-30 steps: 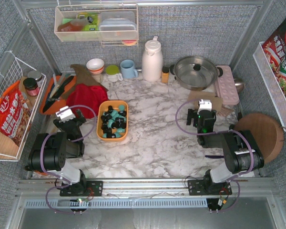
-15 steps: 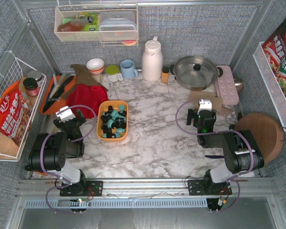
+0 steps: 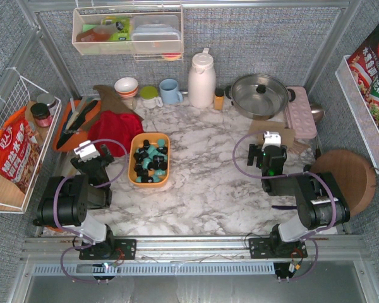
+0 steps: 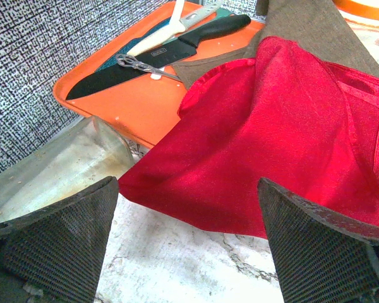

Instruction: Mix the coffee capsules in the storage basket

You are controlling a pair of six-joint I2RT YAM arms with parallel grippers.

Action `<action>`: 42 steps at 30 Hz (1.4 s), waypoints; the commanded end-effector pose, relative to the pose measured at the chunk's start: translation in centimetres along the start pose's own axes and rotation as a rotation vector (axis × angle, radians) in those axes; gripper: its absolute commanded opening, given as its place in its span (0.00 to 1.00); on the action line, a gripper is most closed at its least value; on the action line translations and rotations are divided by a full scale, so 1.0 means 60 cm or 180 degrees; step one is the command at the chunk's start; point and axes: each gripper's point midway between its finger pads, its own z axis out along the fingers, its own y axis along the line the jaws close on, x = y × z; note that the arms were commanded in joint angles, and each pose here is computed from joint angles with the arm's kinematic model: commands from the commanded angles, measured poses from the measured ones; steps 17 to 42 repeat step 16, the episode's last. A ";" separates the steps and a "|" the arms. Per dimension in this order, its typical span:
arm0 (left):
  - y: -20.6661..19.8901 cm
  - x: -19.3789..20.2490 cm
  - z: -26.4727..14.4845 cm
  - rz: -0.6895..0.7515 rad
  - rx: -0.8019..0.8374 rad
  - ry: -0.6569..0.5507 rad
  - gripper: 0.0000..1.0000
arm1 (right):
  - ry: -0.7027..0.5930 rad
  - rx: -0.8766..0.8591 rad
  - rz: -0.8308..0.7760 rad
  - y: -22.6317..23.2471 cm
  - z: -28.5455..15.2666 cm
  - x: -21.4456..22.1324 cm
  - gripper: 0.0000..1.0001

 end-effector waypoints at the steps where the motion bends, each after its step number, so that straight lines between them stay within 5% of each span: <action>1: 0.000 -0.006 0.001 -0.0048 -0.0005 -0.0044 0.99 | -0.0081 -0.0008 0.0051 0.002 0.003 -0.014 0.99; 42: 0.000 -0.006 0.001 -0.0047 -0.0005 -0.0041 0.99 | -0.0049 -0.0108 0.0085 0.004 0.005 -0.013 0.99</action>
